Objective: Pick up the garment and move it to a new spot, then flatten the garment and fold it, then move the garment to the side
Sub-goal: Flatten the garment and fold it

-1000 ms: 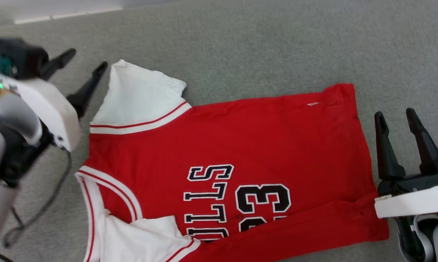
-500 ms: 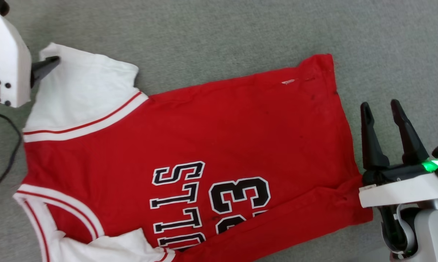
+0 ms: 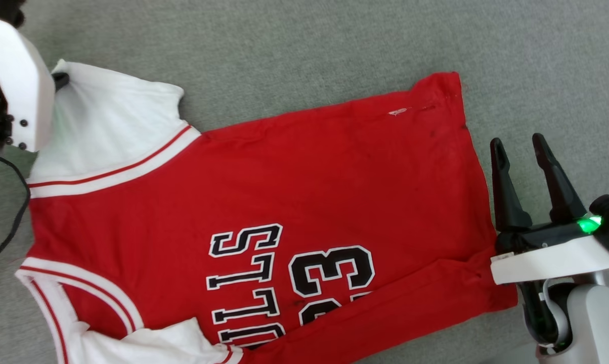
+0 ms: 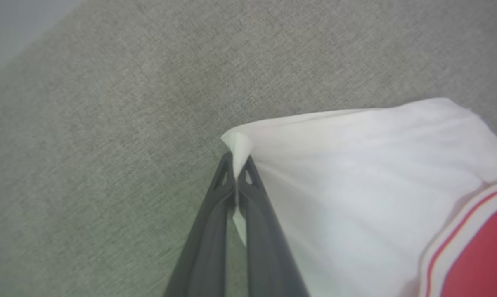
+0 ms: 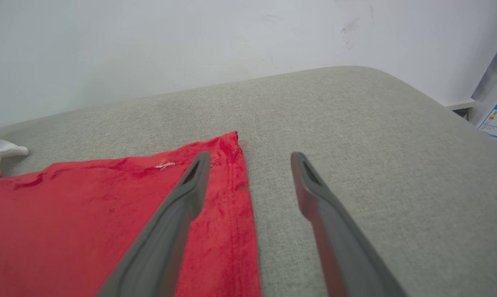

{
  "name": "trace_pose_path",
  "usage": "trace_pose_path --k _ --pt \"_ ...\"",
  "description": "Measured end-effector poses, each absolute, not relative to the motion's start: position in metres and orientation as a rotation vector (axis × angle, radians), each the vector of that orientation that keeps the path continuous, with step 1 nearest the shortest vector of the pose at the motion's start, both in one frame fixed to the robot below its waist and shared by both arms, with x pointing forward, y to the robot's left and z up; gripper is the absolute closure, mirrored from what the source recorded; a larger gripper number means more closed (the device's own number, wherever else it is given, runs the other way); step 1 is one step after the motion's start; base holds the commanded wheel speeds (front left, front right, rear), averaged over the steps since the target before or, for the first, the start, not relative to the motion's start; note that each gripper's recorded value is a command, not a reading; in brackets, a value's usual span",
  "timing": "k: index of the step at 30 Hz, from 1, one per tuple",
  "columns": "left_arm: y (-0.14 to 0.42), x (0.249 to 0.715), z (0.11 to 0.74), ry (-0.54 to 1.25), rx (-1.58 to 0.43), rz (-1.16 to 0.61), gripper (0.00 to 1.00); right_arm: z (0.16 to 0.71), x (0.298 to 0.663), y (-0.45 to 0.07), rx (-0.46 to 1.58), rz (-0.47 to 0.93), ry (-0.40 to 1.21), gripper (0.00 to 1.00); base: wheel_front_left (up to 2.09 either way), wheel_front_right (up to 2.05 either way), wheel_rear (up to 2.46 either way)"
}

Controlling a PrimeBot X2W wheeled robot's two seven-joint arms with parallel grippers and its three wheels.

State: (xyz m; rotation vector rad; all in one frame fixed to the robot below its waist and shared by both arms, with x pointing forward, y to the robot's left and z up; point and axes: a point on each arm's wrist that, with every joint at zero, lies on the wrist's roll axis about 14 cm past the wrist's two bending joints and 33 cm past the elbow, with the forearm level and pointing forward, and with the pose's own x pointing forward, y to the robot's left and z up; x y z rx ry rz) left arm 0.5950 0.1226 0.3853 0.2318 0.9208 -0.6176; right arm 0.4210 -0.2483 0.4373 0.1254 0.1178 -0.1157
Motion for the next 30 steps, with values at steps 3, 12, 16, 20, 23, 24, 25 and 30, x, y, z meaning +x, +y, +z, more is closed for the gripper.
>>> trace_pose_path --k 3,12,16,20,23,24,25,30 --pt "0.118 0.598 0.404 0.836 0.212 -0.624 1.00 0.445 0.423 -0.248 0.107 -0.094 0.116 0.00 0.00 0.00 0.00" --pt "0.105 0.577 0.484 0.566 0.185 -0.689 1.00 0.450 0.422 -0.247 0.025 0.017 0.307 0.00 0.00 0.00 0.00" --pt "0.109 0.550 0.498 0.529 0.194 -0.722 1.00 0.449 0.431 -0.250 -0.051 0.079 0.468 0.00 0.00 0.00 0.00" --pt "0.114 0.517 0.520 0.451 0.204 -0.752 1.00 0.446 0.453 -0.248 -0.141 0.146 0.710 0.00 0.00 0.00 0.00" --pt "0.116 0.504 0.526 0.421 0.201 -0.758 1.00 0.439 0.466 -0.245 -0.164 0.173 0.805 0.00 0.00 0.00 0.00" --pt "0.116 0.501 0.527 0.415 0.195 -0.763 1.00 0.434 0.469 -0.244 -0.184 0.180 0.843 0.00 0.00 0.00 0.00" --pt "0.115 0.497 0.528 0.410 0.188 -0.766 1.00 0.430 0.472 -0.245 -0.209 0.185 0.874 0.00 0.00 0.00 0.00" --pt "0.115 0.482 0.525 0.406 0.182 -0.771 1.00 0.409 0.491 -0.234 -0.244 0.218 0.960 0.00 0.00 0.00 0.00"
